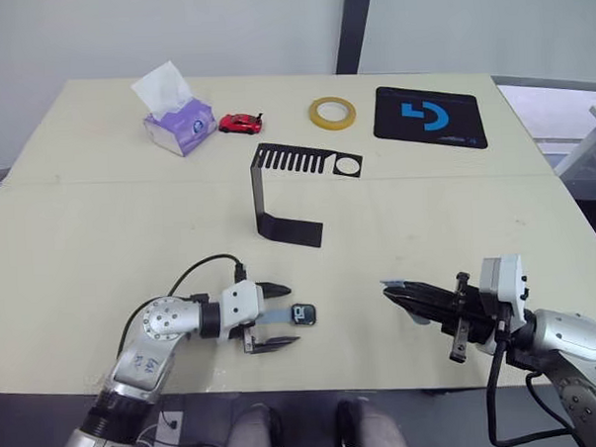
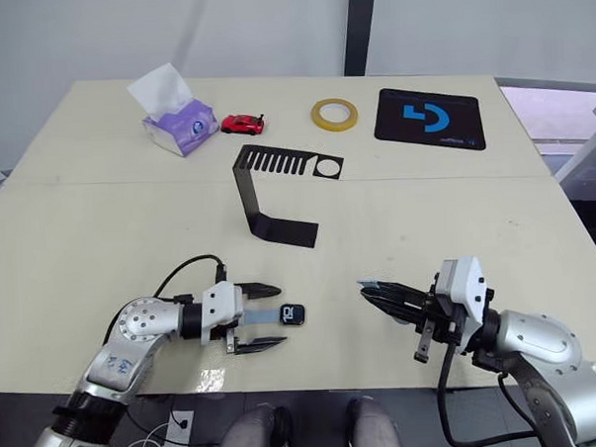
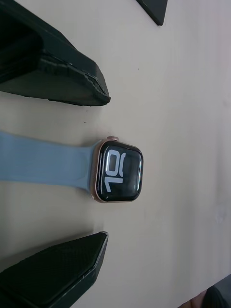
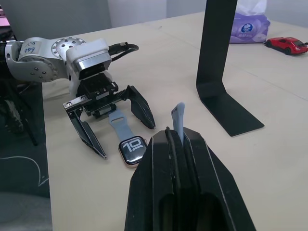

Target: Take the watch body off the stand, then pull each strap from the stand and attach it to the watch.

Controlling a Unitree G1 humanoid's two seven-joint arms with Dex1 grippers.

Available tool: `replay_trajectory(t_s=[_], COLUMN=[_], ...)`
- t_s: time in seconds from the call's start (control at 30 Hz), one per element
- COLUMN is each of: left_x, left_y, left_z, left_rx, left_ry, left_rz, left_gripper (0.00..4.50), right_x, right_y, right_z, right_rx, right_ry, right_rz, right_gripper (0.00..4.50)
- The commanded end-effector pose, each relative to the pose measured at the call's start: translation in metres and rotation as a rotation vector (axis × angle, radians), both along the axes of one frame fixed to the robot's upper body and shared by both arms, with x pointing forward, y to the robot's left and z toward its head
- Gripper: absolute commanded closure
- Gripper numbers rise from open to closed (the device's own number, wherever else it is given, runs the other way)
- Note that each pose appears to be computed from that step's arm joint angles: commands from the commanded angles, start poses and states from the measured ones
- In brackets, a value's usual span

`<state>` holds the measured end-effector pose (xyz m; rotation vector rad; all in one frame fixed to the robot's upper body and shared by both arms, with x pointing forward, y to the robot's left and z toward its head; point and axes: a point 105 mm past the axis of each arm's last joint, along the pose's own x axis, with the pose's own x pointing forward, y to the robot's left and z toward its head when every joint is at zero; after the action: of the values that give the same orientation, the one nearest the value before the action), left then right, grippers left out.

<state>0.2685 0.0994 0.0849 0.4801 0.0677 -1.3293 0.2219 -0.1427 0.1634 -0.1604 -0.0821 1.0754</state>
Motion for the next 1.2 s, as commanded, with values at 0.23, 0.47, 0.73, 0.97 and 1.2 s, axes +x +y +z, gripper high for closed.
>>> replay_trajectory(t_s=[0.23,0.47,0.73,0.97,1.2], left_x=[0.004,0.007,0.004,0.007,0.009], left_y=[-0.017,-0.018,-0.016,-0.011,-0.009], left_z=[0.006,0.004,-0.005,-0.011,0.004], left_rx=[-0.017,-0.01,0.011,0.017,-0.045], left_ry=[-0.029,-0.023,0.006,0.013,-0.015], left_rz=[-0.036,-0.029,-0.027,-0.006,-0.048], left_gripper=[0.07,0.07,1.86,2.87,2.87], right_x=[-0.001,-0.002,-0.001,-0.001,0.001], right_y=[0.004,0.004,0.004,0.005,0.006], right_z=[0.004,0.004,0.003,0.004,0.006], right_rx=[0.017,0.018,0.02,0.023,0.021], right_ry=[-0.025,-0.026,-0.027,-0.031,-0.045], right_rz=[0.022,0.016,0.01,0.008,0.011], right_gripper=[4.5,4.5,4.5,4.5,4.5])
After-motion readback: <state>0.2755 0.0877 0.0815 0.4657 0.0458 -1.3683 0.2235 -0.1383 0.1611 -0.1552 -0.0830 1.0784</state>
